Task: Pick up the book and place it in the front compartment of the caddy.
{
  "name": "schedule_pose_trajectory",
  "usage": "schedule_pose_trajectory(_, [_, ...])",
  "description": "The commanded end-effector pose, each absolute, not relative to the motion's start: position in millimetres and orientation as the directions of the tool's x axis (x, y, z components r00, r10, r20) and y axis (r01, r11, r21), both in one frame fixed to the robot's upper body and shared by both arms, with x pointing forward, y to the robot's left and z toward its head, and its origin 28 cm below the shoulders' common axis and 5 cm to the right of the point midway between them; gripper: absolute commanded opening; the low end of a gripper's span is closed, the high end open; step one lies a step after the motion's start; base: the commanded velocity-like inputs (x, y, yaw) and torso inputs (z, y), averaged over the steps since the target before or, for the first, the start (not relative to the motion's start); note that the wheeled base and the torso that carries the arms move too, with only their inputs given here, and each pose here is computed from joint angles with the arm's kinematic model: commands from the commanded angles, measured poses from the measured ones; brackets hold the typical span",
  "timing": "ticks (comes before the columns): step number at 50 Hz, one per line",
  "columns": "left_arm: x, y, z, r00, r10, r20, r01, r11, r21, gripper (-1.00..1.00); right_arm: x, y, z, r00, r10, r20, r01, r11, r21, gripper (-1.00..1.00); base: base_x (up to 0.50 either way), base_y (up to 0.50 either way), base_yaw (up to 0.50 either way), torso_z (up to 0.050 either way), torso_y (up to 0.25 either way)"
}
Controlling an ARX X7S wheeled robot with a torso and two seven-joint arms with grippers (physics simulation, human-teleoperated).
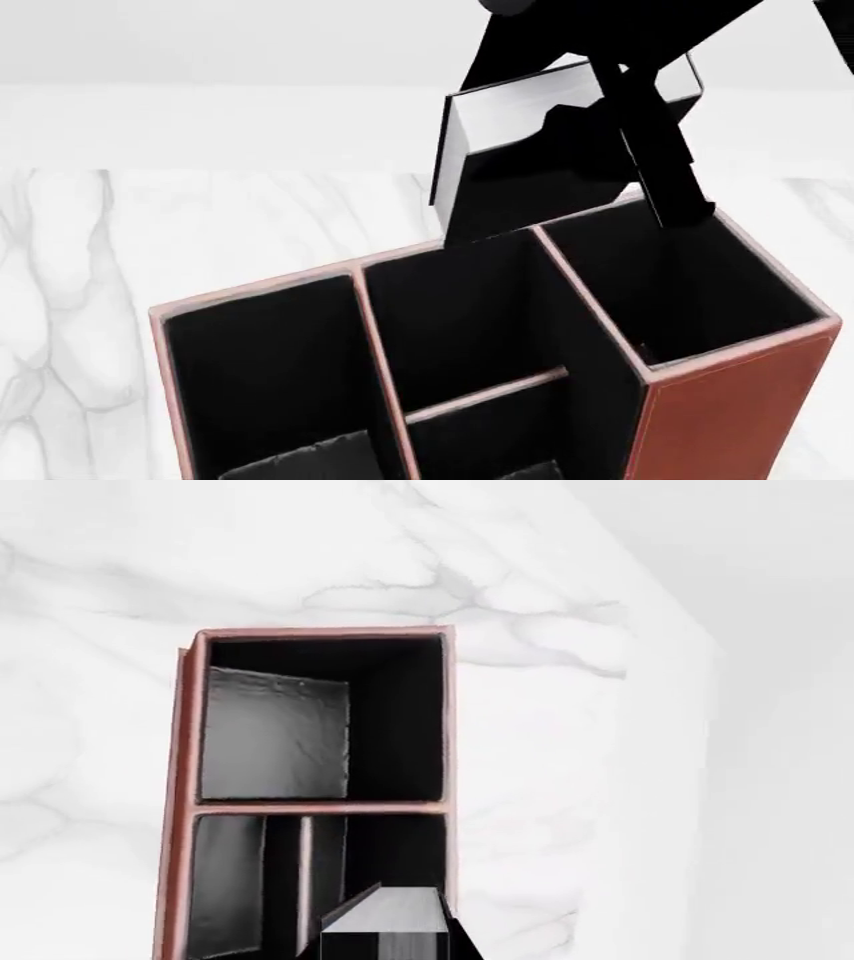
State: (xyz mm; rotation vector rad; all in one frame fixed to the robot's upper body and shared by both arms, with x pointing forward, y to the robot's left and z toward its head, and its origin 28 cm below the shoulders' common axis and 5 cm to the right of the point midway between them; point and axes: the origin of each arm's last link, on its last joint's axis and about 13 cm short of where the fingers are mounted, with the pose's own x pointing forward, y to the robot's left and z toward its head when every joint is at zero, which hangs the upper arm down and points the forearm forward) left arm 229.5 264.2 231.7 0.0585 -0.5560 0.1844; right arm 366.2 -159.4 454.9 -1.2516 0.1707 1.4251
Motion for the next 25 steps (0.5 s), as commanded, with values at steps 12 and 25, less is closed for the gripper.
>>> schedule_pose_trajectory(12, [229,267,233,0.822,0.166,0.545,-0.197,0.98,-0.002,1.0,391,-138,459,0.142,0.677,-0.722,-0.749,-0.403,-0.525,-1.0,0.0,0.0,0.0,0.0,0.002])
schedule_pose_trajectory(25, [228,267,231,0.822,0.171,0.543,-0.2,0.98,-0.005,1.0,402,-134,438,0.086,0.699,-0.71,-0.795,-0.381,-0.471,-1.0,0.0,0.0,0.0,0.0,0.001])
